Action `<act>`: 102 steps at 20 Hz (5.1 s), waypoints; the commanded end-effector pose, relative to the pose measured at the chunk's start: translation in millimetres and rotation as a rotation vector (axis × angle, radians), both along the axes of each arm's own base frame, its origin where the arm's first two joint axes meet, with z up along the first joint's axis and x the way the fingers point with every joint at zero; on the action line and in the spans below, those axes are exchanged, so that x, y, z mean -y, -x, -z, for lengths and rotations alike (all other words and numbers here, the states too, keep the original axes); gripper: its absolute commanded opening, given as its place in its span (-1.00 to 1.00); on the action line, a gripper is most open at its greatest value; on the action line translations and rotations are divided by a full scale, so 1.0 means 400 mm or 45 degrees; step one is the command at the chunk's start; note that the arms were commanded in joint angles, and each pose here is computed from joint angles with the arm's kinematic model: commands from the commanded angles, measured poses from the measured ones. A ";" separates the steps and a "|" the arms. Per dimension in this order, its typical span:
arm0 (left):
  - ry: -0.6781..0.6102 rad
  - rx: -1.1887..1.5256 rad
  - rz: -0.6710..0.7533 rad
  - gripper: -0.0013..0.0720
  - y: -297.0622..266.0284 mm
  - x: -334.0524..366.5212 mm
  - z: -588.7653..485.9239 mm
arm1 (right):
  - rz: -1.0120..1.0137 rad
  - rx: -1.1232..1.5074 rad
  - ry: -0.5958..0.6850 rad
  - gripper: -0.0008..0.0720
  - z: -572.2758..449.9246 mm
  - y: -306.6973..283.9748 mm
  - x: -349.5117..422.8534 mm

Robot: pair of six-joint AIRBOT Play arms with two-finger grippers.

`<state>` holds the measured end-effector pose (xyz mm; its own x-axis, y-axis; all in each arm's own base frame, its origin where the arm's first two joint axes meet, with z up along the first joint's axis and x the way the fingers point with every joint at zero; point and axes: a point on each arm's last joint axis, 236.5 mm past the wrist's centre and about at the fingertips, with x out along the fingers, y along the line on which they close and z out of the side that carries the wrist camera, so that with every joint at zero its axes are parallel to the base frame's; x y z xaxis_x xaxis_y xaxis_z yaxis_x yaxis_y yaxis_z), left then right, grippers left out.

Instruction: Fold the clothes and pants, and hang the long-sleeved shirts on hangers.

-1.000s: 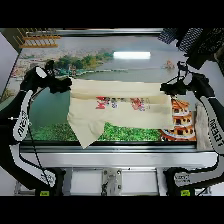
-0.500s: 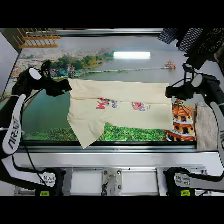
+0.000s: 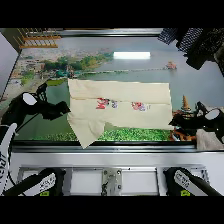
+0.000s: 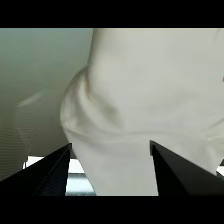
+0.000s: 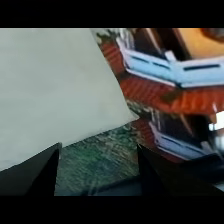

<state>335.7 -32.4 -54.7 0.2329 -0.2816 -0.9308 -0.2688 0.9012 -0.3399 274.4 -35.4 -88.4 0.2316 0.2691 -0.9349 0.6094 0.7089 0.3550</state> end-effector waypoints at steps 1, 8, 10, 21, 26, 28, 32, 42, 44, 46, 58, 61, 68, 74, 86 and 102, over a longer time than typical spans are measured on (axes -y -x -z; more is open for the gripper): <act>0.001 -0.006 -0.035 0.45 0.066 0.004 0.024 | 0.254 0.070 -0.142 0.42 0.043 -0.004 -0.037; -0.006 0.013 -0.076 0.45 0.092 0.001 0.042 | 0.267 0.155 -0.049 0.39 0.075 -0.047 -0.029; -0.005 0.000 -0.071 0.45 0.098 0.002 0.044 | 0.232 0.145 -0.049 -0.48 0.085 -0.046 -0.045; 0.277 -0.162 -0.196 0.45 0.221 0.121 0.147 | 0.176 0.143 -0.045 -0.95 0.087 -0.045 -0.068; 0.264 -0.090 -0.155 0.45 0.202 0.163 0.153 | 0.176 0.142 -0.046 -0.95 0.087 -0.044 -0.068; 0.246 -0.056 -0.100 0.37 0.197 0.194 0.153 | 0.174 0.139 -0.049 -0.95 0.087 -0.043 -0.069; 0.244 -0.054 -0.094 -0.67 0.198 0.208 0.153 | 0.166 0.126 -0.059 -0.95 0.087 -0.037 -0.076; -0.050 -0.201 0.141 -0.95 0.371 0.049 0.053 | -0.315 -0.032 0.164 -0.96 -0.028 0.065 -0.018; -0.028 -0.235 0.172 -0.95 0.455 0.054 -0.003 | -0.411 -0.173 0.214 -0.96 -0.060 0.144 0.005; -0.021 -0.234 0.194 -0.95 0.512 0.062 -0.057 | -0.458 -0.283 0.217 -0.96 -0.079 0.205 0.011; -0.061 -0.097 0.265 -0.95 0.226 0.036 -0.146 | -0.648 -0.286 0.302 -0.96 -0.147 0.024 -0.024; -0.079 -0.096 0.295 -0.95 0.094 0.019 -0.136 | -0.694 -0.279 0.307 -0.96 -0.138 -0.077 -0.038; -0.061 -0.036 0.270 -0.53 -0.142 0.012 -0.115 | -0.589 0.111 0.267 -0.37 -0.150 -0.379 -0.092; -0.016 0.163 0.248 0.03 -0.248 0.044 -0.221 | -0.662 0.493 0.306 0.73 -0.298 -0.489 -0.090; 0.130 0.109 0.400 -0.95 -0.037 0.396 -0.055 | -0.513 0.088 -0.130 0.71 0.031 -0.191 0.110; 0.218 0.061 0.544 -0.95 -0.062 0.629 0.019 | -0.680 0.135 -0.377 -0.95 0.015 -0.225 -0.115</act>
<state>359.9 -279.9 -53.3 0.1194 -0.5137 -0.8497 0.1398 0.8559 -0.4978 365.5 9.3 -109.8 0.0759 0.6142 -0.7855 0.1556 0.7708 0.6178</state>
